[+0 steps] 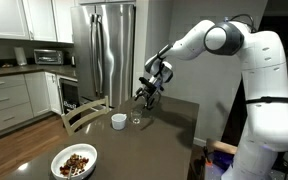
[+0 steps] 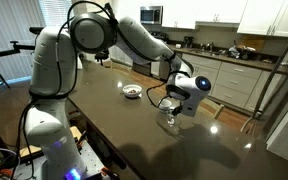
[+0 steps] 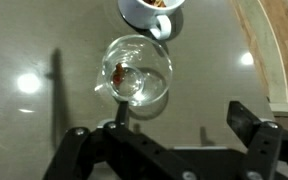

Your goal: Pick up the glass cup and pour some of its contents in the bowl

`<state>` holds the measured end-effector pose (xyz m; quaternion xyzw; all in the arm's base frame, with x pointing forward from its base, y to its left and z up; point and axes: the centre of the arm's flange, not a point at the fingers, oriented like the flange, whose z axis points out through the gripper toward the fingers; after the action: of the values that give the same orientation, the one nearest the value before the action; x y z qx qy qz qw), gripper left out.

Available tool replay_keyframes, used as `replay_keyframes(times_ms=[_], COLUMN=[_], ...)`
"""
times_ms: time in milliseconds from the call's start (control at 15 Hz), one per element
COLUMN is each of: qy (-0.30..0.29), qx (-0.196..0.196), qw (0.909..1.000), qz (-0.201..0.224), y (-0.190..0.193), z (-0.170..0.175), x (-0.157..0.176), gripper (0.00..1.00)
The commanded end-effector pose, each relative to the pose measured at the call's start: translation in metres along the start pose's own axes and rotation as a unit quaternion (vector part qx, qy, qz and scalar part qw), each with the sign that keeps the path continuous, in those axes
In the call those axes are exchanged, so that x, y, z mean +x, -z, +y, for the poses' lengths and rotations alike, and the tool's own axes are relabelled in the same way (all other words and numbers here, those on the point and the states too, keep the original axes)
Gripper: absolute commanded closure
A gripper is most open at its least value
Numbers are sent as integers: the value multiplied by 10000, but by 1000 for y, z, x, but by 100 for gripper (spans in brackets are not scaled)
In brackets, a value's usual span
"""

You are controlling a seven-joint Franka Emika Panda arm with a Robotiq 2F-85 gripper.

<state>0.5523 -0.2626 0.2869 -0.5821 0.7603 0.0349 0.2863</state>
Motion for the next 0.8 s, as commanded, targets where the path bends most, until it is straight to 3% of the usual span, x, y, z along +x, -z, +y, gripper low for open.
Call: replay_keyframes(times_ms=[0,333,733], qy=[811,2121,3606], qx=[389,677,434], qw=[9957,9749,9295], qz=[201,-37,-648], y=[20,35,48], z=[0,-8,3], x=[-26,-55,-76], gripper=[0,0,0])
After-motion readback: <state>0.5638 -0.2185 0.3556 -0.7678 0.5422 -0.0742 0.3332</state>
